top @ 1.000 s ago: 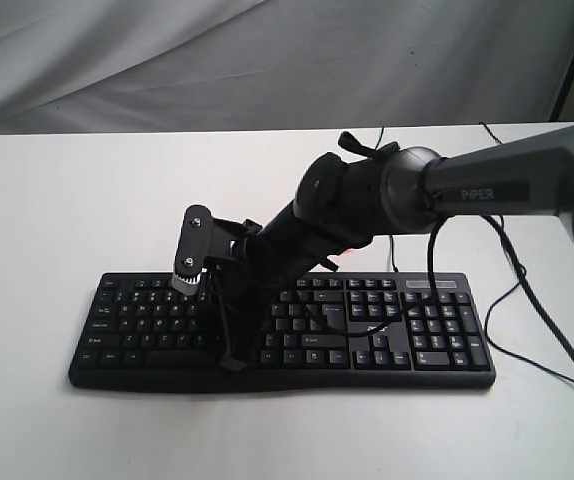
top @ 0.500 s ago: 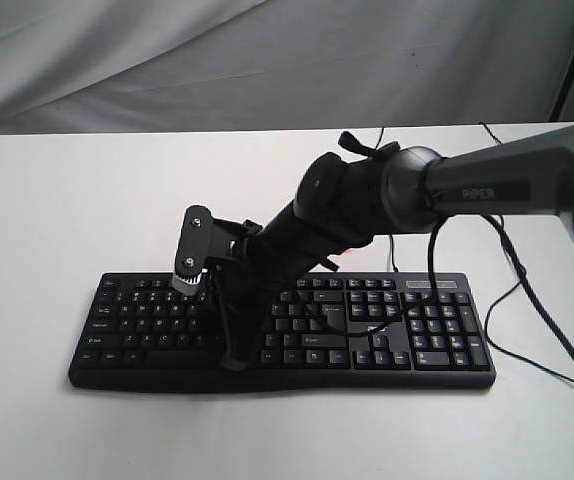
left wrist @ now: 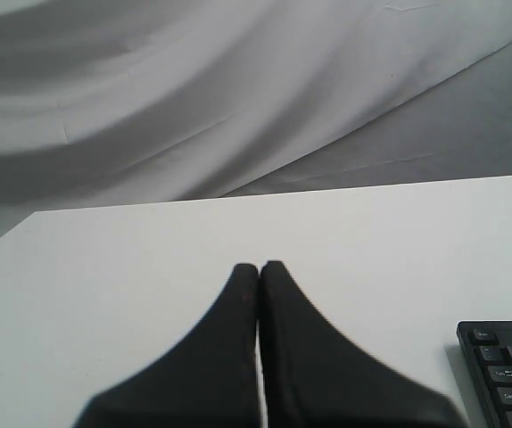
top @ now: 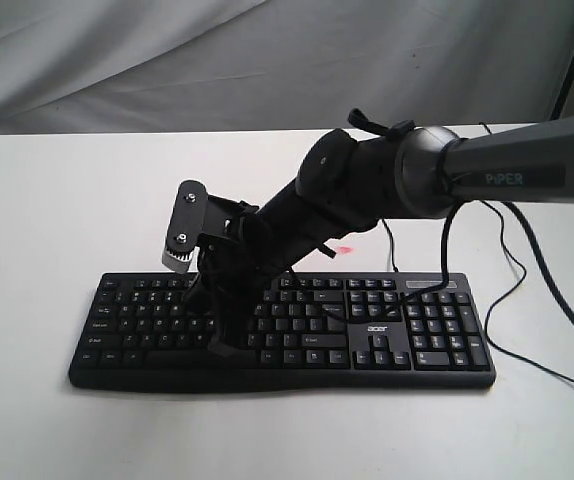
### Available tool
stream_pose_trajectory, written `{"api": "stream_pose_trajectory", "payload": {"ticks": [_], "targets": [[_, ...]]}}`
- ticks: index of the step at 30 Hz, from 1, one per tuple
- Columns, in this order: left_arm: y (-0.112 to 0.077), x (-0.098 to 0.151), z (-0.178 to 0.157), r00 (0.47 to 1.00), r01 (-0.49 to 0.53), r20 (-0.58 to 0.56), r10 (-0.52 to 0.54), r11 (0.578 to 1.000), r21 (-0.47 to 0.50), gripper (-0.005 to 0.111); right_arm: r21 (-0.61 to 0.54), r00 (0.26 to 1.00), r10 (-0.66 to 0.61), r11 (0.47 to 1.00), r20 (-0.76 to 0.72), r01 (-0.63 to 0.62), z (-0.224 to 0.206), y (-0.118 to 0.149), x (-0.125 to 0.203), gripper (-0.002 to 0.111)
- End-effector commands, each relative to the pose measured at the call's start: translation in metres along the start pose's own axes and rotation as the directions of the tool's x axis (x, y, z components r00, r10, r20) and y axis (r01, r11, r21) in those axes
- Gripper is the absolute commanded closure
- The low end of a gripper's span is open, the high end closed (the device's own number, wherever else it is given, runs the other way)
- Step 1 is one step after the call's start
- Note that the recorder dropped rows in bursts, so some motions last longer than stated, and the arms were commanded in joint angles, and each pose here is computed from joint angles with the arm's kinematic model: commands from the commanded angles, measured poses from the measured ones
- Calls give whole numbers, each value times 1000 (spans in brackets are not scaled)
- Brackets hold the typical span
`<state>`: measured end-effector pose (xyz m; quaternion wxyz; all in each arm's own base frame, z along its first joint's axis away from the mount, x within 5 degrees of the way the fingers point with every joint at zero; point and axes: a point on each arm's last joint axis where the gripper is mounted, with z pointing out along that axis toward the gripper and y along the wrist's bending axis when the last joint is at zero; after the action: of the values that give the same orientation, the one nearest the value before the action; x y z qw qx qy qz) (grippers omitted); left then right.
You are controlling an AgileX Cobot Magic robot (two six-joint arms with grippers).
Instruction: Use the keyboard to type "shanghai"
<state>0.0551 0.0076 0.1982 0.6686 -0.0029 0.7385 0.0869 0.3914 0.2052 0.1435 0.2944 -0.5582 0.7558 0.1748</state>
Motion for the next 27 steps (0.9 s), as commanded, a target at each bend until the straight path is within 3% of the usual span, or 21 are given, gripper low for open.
{"api": "stream_pose_trajectory", "payload": {"ticks": [1,9,27], "targets": [[0,1,1,1000,3,-1,-3,1000,4,106,-8,1000,4,1000,28,-3,1,7,-10,108],[0,1,1,1000,3,-1,-3,1000,4,106,-35,998,-49,998,37,51,12,28,-27,108],[0,1,1,1000,3,-1,-3,1000,4,106,24,997,-49,999,65,48,22,44,-50,108]]}}
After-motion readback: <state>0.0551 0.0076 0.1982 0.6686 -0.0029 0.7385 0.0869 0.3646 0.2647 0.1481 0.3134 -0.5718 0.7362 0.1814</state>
